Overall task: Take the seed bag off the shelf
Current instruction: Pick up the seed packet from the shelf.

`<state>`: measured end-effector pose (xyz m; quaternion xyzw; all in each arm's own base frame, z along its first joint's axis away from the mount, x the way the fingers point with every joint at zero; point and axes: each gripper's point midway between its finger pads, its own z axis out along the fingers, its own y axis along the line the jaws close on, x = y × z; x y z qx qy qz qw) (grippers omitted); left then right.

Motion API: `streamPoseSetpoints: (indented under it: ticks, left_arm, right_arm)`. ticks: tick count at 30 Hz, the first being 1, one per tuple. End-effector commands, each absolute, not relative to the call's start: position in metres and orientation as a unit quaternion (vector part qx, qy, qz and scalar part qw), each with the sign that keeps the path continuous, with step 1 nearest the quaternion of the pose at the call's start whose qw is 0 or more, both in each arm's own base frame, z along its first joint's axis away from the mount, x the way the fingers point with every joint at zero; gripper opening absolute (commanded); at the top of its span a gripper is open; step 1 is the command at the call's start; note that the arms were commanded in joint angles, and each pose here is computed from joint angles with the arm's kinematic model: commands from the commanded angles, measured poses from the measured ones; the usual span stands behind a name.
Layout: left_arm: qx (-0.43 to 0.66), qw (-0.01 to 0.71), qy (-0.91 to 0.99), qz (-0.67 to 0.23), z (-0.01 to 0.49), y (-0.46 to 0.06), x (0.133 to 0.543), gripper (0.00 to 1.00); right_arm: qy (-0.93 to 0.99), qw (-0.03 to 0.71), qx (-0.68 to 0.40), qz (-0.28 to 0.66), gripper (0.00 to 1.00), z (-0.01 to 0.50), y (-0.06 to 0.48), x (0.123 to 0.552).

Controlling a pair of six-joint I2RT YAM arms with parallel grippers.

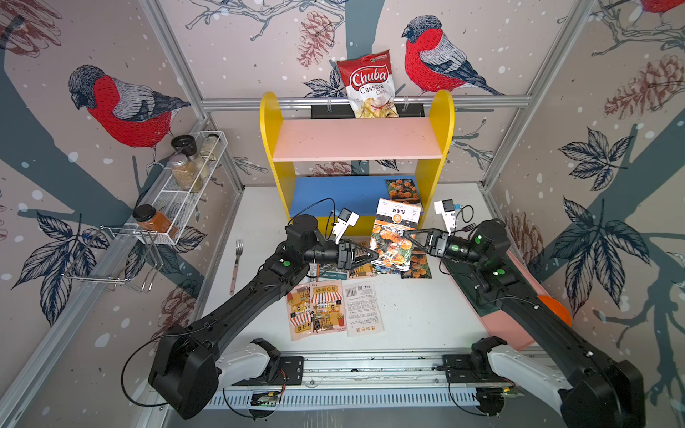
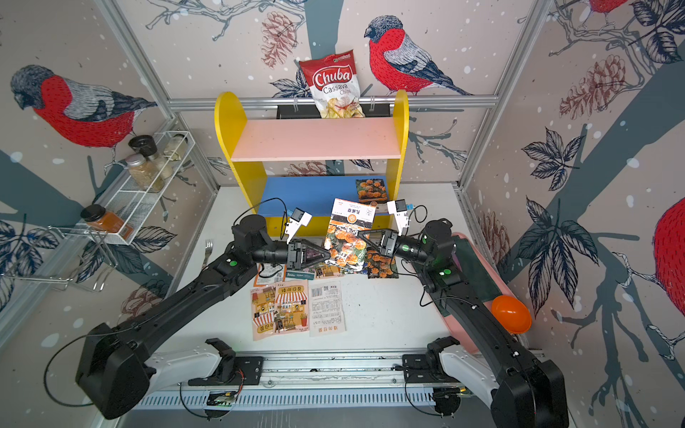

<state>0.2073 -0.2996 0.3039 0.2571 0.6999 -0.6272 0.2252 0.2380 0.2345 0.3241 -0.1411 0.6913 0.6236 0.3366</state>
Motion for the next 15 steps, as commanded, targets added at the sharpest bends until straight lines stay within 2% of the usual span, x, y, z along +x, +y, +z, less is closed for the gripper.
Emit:
streamPoseSetpoints:
  ticks: [1,2,3,8,15]
  left_arm:
    - [0.267,0.238,0.704,-0.613,0.306,-0.298,0.208,0.91]
    - [0.267,0.239,0.706,-0.611,0.306,-0.297,0.207,0.97]
    - [0.268,0.241,0.706,-0.609,0.307,-0.296,0.206,0.98]
    - [0.281,0.259,0.722,-0.576,0.31,-0.286,0.202,0.98]
    - [0.298,0.31,0.739,-0.518,0.314,-0.266,0.196,0.98]
  right_arm:
    - [0.691,0.357,-0.138,0.612,0.0,0.329,0.227,0.241]
    - [0.694,0.359,-0.134,0.609,0.0,0.328,0.224,0.242]
    - [0.697,0.362,-0.131,0.605,0.0,0.327,0.221,0.243]
    - [0.717,0.361,-0.116,0.584,0.0,0.318,0.208,0.242]
    - [0.774,0.291,-0.117,0.551,0.0,0.277,0.209,0.22]
